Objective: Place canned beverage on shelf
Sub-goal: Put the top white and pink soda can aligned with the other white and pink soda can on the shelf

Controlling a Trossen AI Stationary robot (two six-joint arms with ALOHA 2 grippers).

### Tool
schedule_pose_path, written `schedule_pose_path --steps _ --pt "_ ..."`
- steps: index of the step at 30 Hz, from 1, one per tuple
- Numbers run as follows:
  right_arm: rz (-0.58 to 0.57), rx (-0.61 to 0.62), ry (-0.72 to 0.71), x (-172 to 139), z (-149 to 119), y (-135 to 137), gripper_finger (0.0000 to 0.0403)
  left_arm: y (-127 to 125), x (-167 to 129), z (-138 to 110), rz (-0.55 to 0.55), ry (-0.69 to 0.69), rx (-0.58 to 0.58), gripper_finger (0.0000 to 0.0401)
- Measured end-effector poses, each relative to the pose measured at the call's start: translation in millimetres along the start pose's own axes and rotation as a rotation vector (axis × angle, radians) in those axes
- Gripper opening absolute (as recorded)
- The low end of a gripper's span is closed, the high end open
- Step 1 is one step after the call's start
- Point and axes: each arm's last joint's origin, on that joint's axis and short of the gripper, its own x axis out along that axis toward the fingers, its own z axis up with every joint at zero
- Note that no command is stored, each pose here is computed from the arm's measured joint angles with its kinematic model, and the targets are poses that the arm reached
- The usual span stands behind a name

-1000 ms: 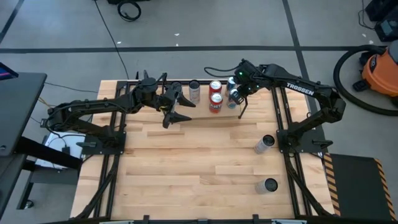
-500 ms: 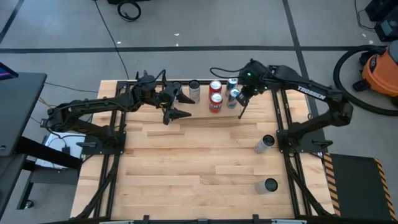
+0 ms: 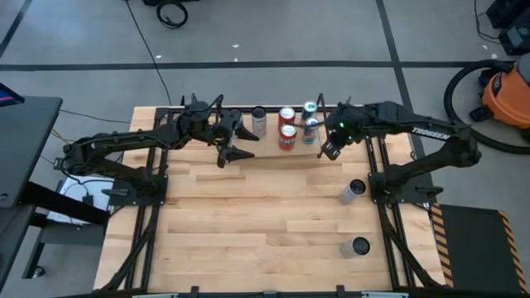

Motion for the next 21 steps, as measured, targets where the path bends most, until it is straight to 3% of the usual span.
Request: schedule_pose_path --steps 5,13,21 --pt "-0.047 0.03 -0.057 -13.2 -15.7 15.1 0.0058 -1.2 0.0 0.0 -0.04 0.004 0.035 0.0316" --pt "-0.079 0.012 -0.102 -22.7 -41.5 39.4 0.0058 -6.5 1.3 -0.9 -0.141 0.023 -0.01 0.0316" --pt "-0.02 -0.128 0.034 -17.8 -71.4 54.3 0.0058 -11.9 4.5 -6.0 -0.161 0.065 -0.034 0.0316"
